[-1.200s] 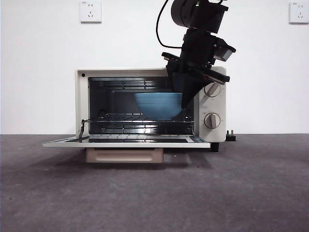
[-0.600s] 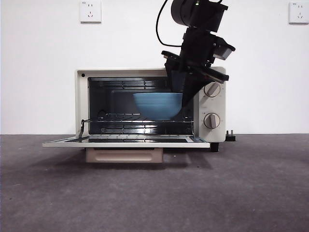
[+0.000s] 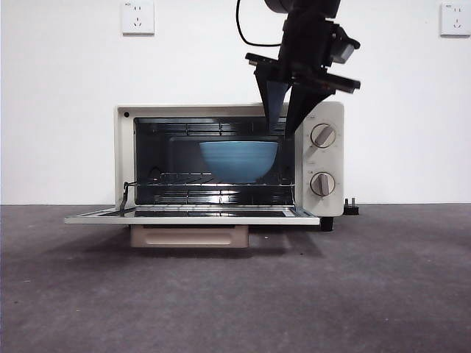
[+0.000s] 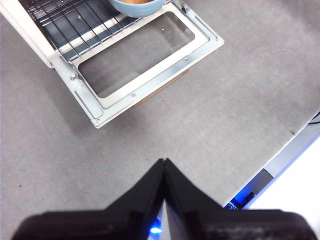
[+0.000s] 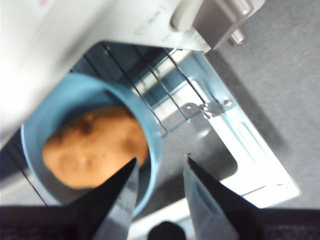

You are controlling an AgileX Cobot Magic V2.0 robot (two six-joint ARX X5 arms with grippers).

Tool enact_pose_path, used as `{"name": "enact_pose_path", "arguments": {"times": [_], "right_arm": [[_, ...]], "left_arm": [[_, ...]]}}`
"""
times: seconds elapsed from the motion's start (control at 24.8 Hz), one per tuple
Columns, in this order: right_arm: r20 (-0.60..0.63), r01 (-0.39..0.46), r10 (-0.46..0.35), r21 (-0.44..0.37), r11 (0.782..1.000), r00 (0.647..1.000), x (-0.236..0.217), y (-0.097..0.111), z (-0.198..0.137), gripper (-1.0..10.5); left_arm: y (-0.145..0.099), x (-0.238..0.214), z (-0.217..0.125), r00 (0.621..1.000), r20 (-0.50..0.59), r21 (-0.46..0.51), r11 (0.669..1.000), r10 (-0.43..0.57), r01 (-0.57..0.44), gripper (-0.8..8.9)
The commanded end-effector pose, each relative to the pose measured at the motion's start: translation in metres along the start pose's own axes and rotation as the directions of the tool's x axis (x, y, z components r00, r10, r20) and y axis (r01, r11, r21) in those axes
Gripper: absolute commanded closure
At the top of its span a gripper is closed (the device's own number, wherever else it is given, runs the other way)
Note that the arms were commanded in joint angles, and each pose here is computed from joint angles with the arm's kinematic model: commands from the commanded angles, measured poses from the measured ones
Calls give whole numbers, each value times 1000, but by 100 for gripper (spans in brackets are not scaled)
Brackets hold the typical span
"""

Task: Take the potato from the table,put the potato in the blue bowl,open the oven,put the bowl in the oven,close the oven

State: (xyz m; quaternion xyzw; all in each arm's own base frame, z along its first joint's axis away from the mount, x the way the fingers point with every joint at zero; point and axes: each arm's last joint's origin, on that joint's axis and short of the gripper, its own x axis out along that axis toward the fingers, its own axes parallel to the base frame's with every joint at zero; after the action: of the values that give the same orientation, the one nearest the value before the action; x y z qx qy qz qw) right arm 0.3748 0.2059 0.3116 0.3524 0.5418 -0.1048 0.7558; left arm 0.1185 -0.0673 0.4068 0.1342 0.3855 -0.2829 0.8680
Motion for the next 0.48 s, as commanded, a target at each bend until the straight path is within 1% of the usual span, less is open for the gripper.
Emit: {"name": "enact_pose_path", "arguments": {"times": [0.04, 0.08, 0.12, 0.2, 0.24, 0.28, 0.32, 0.36, 0.4, 0.48], "right_arm": [[-6, 13, -14, -144, 990, 1000, -9, 3, 0, 789], [-5, 11, -12, -210, 978, 1000, -17, 5, 0, 789], [2, 14, -14, -284, 959, 1000, -26, 7, -2, 790], [70, 74, -49, -419, 905, 996, -48, 10, -7, 793], [122, 121, -69, -501, 857, 990, -61, 12, -12, 808], [159, 136, -53, -575, 807, 986, -68, 15, -18, 863], [184, 134, -25, -609, 782, 983, -82, 16, -26, 923], [203, 138, -14, -613, 778, 979, -89, 16, -29, 953], [219, 143, -2, -629, 764, 976, -96, 16, -34, 959], [252, 161, 27, -694, 702, 967, -110, 17, -48, 958]], "left_arm": [[0, 1, 2, 1000, 19, 15, 1000, 3, -4, 819], [0, 2, 4, 1000, 31, 18, 1000, 5, -5, 819], [1, 4, 6, 999, 40, 18, 1000, 7, -7, 819], [4, 9, 10, 999, 41, 9, 1000, 15, -15, 819], [6, 13, 13, 999, 35, -1, 1000, 23, -23, 819], [9, 17, 15, 999, 26, -11, 1000, 28, -28, 819], [12, 22, 17, 999, 8, -24, 999, 36, -36, 819], [14, 25, 18, 999, 0, -33, 999, 40, -40, 819], [16, 28, 19, 999, -10, -40, 998, 44, -44, 819], [21, 34, 20, 998, -33, -59, 997, 56, -57, 819]]}}
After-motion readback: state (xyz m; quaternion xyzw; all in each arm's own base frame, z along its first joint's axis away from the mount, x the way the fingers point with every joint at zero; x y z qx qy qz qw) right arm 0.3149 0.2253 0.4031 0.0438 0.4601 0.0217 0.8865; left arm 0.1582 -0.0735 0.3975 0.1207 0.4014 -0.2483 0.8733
